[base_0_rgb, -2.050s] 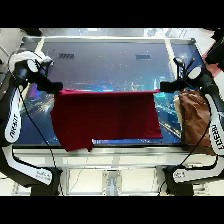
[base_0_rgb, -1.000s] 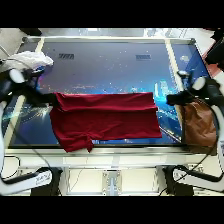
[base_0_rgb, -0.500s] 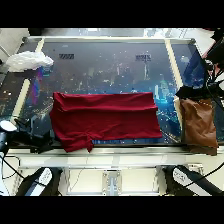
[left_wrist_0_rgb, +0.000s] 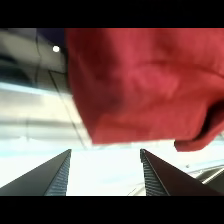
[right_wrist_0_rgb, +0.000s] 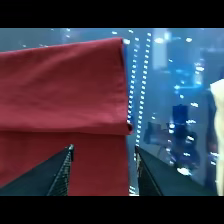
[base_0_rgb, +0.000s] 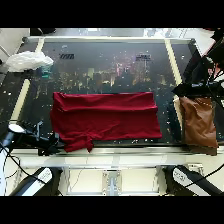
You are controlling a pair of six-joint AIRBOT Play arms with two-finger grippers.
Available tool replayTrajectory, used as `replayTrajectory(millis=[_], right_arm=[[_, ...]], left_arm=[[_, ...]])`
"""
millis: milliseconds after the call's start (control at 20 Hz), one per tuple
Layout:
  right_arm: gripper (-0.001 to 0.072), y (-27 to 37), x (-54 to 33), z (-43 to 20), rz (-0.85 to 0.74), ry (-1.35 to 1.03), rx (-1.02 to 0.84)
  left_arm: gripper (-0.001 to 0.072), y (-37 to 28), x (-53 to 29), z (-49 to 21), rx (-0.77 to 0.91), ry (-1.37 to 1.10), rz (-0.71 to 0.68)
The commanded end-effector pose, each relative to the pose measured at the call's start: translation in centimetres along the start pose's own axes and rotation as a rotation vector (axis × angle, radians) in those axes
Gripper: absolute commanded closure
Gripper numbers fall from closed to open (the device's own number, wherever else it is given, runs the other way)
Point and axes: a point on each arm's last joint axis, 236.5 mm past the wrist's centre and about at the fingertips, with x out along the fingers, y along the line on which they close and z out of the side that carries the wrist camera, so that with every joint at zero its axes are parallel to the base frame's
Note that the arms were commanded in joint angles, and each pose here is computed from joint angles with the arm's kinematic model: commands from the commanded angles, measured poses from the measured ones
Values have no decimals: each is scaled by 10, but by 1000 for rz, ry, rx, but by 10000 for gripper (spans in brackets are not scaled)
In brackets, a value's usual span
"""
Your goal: Fold the shirts.
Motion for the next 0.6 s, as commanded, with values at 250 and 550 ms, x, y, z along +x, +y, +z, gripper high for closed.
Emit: replayTrajectory(millis=[250, 550], right_arm=[[272, 18, -2, 6, 78, -24, 31], [340, 16, -23, 4, 24, -55, -11]], left_arm=[[247, -14, 40, 13, 39, 42, 21], [691, -27, 35, 15, 58, 8, -16]])
